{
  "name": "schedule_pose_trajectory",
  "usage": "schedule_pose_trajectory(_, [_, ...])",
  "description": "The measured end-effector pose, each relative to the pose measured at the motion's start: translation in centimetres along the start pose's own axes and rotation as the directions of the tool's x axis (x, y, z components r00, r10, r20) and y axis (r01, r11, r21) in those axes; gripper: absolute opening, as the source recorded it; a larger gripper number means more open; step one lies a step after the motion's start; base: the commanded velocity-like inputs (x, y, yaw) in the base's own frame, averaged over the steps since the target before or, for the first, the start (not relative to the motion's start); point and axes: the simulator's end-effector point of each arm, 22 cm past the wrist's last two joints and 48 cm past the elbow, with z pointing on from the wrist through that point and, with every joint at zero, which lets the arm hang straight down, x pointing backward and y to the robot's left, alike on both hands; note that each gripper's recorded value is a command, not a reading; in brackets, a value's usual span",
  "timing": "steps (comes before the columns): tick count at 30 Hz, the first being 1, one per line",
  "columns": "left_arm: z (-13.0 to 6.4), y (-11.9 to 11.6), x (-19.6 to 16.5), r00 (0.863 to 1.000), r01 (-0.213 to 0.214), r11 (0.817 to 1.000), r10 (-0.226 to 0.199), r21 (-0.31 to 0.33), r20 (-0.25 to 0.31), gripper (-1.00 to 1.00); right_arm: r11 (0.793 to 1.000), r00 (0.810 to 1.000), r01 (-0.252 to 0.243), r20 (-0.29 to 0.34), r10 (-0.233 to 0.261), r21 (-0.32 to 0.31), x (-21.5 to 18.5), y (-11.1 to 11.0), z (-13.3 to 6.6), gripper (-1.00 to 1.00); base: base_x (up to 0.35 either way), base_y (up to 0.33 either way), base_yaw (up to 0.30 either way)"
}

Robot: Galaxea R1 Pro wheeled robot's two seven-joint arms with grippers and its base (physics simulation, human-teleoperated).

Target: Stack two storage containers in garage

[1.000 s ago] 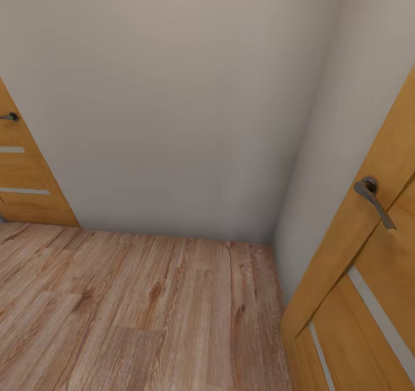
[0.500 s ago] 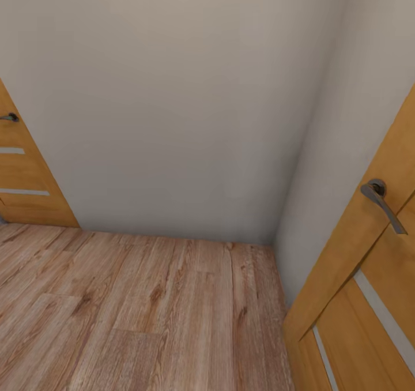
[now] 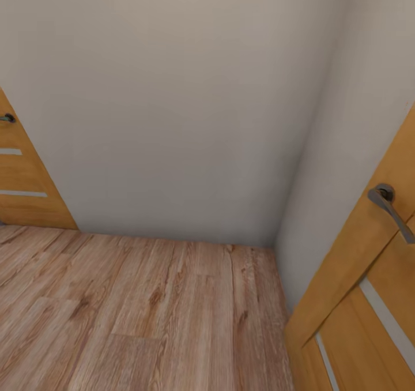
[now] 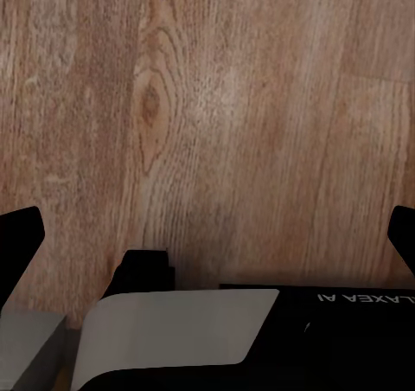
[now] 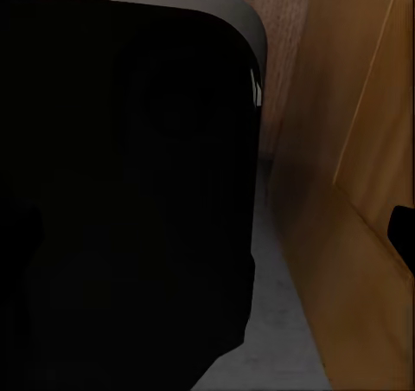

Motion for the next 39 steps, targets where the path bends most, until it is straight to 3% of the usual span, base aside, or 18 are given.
schedule_pose_trajectory(39, [-0.01,-0.12,0.00,1.000,0.000,1.000,0.000,0.001,0.000,1.00,1.000,1.000,0.000,0.000,0.000,0.000,0.03,0.00,0.00,1.00,0.180,0.000,0.000])
